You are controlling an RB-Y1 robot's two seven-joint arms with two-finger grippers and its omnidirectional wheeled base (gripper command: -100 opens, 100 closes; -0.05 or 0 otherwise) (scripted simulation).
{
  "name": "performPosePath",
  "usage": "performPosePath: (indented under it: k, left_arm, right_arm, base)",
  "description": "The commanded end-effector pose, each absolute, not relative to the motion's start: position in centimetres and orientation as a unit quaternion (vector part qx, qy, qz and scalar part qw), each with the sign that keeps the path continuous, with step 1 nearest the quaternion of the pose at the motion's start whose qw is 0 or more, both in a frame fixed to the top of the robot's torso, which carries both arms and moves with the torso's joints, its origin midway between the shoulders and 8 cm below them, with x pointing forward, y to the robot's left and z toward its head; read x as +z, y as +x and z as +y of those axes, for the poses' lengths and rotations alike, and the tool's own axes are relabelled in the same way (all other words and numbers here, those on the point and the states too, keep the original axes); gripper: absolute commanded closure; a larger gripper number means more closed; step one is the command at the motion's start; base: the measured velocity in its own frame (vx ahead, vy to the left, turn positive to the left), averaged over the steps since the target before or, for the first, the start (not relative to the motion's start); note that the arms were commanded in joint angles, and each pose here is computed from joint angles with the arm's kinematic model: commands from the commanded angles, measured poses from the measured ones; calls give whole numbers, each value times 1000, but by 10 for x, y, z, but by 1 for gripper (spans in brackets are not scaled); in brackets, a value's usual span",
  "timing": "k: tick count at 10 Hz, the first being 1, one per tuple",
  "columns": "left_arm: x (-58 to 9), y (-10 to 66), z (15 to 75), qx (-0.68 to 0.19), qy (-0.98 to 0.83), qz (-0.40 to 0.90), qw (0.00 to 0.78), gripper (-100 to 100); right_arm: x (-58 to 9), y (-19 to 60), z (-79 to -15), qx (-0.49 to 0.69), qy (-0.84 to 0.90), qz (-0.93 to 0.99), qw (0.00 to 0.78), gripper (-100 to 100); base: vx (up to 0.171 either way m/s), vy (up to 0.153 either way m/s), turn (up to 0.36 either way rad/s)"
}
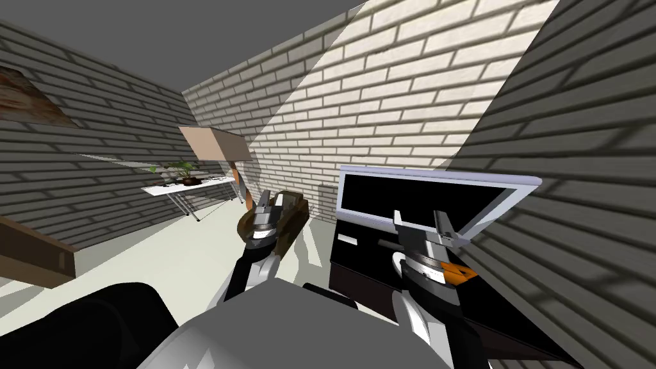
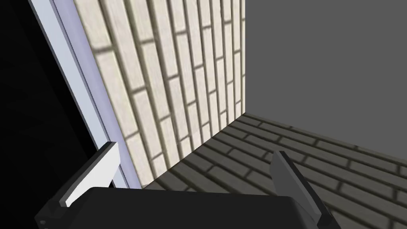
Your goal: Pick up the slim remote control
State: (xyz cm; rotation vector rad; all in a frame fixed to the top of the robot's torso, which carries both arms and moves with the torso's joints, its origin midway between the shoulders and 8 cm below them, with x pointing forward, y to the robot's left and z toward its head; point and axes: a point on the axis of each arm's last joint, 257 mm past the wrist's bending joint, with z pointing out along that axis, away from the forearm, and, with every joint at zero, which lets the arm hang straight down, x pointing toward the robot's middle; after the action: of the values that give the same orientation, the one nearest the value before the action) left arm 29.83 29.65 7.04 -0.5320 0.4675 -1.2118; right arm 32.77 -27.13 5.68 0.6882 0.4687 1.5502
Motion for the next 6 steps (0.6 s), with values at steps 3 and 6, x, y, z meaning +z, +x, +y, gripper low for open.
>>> performPosePath:
  k: [3,6]
  left_arm:
    - [70,298,296,-557,-245,215,764,0]
    - [70,298,296,-557,-245,215,764,0]
  right_arm:
    - [40,338,-262,669,289,251,637,-100]
    - [7,354,-254,646,282,311,637,-100]
  base:
    - [-53,-17,158]
    - [-133,-28,251]
